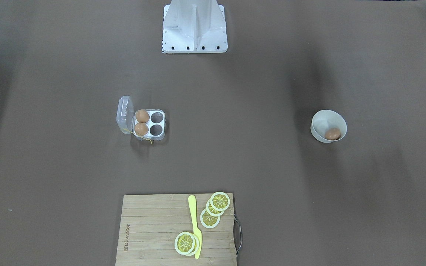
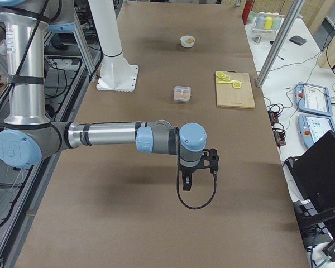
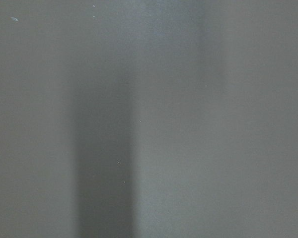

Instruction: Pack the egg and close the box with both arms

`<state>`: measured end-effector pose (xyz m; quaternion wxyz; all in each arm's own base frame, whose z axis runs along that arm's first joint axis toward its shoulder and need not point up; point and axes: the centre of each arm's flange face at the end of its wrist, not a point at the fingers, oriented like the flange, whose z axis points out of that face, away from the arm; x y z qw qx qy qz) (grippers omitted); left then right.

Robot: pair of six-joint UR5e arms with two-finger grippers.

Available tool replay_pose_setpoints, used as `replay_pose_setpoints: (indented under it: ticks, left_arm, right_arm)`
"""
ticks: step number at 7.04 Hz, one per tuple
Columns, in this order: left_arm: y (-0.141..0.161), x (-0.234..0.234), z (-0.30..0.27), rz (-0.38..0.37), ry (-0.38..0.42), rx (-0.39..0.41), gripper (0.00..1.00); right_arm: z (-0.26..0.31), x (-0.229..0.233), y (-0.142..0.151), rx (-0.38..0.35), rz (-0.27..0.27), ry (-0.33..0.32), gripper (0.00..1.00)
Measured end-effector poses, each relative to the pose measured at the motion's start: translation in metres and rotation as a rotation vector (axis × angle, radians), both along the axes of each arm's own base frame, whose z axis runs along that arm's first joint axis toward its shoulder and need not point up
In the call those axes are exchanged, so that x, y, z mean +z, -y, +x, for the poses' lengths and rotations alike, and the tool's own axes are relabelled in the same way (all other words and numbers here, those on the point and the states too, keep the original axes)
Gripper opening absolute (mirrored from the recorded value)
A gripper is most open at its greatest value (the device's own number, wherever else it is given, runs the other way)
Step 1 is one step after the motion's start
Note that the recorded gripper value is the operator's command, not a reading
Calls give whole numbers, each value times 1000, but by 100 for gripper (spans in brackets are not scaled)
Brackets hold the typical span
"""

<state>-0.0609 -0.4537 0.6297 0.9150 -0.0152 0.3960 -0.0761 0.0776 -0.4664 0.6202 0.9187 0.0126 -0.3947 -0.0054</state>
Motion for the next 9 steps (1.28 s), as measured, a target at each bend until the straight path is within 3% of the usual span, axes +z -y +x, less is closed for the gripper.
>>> replay_pose_setpoints:
  ticks: [9]
  left_arm:
    - [4, -3, 0, 4, 7, -2, 98]
  right_arm:
    - [-1, -4, 0, 3, 3, 24, 100]
